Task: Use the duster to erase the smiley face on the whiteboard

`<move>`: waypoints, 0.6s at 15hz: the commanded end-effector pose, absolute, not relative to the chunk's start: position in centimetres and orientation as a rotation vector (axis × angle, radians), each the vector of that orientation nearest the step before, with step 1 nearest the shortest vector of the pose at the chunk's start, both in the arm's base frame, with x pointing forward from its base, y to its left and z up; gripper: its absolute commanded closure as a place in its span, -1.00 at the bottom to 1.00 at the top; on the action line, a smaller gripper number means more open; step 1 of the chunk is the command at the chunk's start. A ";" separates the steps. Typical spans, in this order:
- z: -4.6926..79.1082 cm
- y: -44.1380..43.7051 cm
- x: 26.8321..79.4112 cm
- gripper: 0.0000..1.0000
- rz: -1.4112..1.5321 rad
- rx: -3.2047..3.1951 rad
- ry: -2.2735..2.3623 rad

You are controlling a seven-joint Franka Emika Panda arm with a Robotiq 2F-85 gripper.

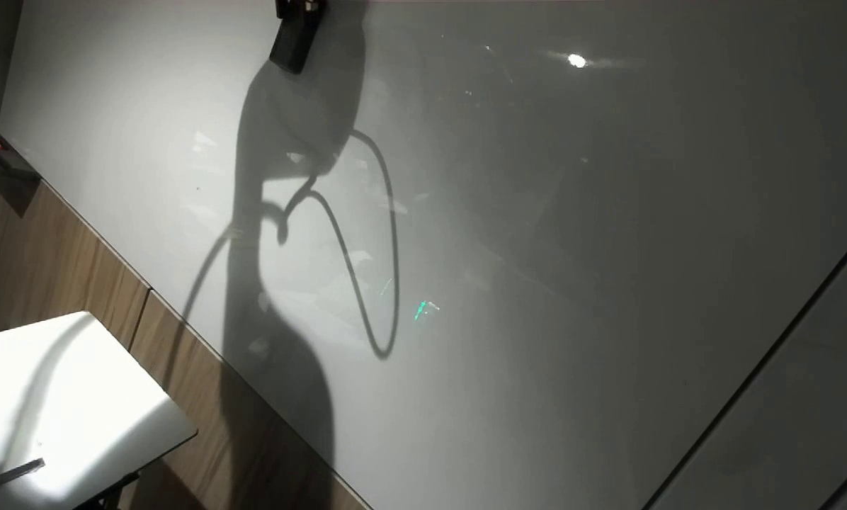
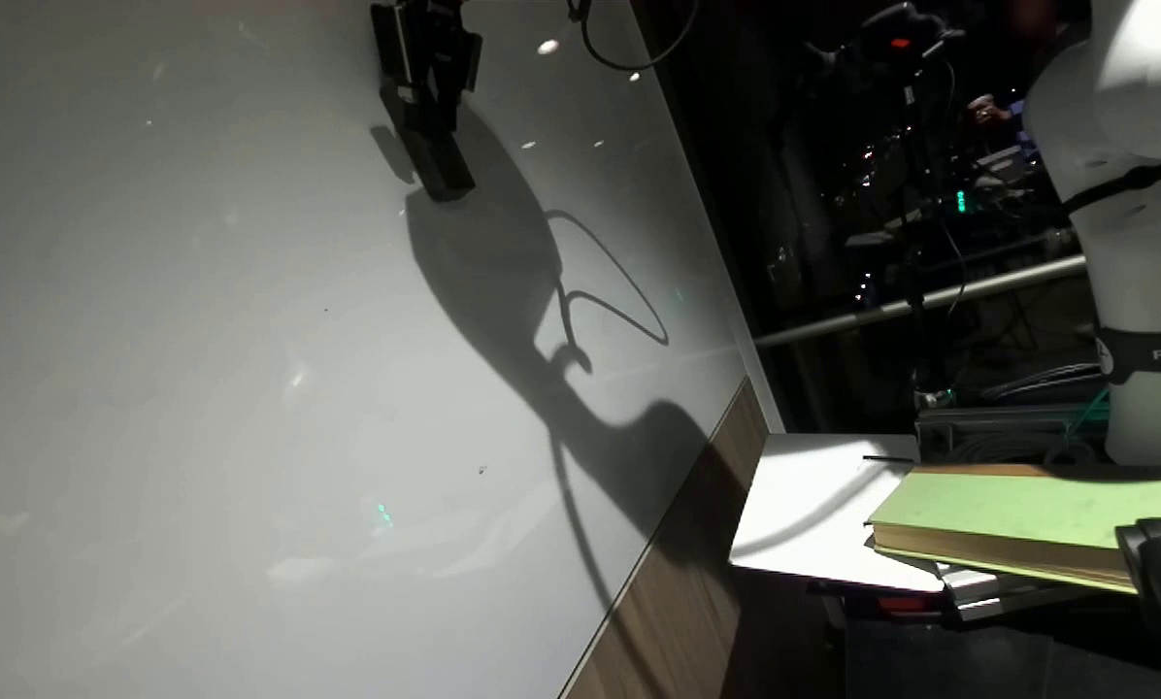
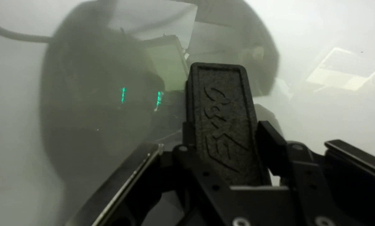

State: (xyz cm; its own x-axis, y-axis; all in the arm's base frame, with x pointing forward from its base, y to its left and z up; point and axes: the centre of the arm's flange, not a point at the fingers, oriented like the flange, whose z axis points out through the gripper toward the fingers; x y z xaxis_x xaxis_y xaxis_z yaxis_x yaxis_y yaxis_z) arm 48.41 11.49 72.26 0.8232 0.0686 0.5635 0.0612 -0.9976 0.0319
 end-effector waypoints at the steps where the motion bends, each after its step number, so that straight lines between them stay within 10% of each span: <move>1: 71.4 4.4 52.8 0.45 0.969 2.944 0.055; 9: 52.0 3.6 43.7 0.45 0.485 2.998 0.266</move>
State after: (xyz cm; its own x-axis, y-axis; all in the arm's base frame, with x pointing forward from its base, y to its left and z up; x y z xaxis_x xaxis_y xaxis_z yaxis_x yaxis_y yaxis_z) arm 47.70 4.46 58.06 0.9200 0.1457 0.3639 0.1198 -0.9884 0.0928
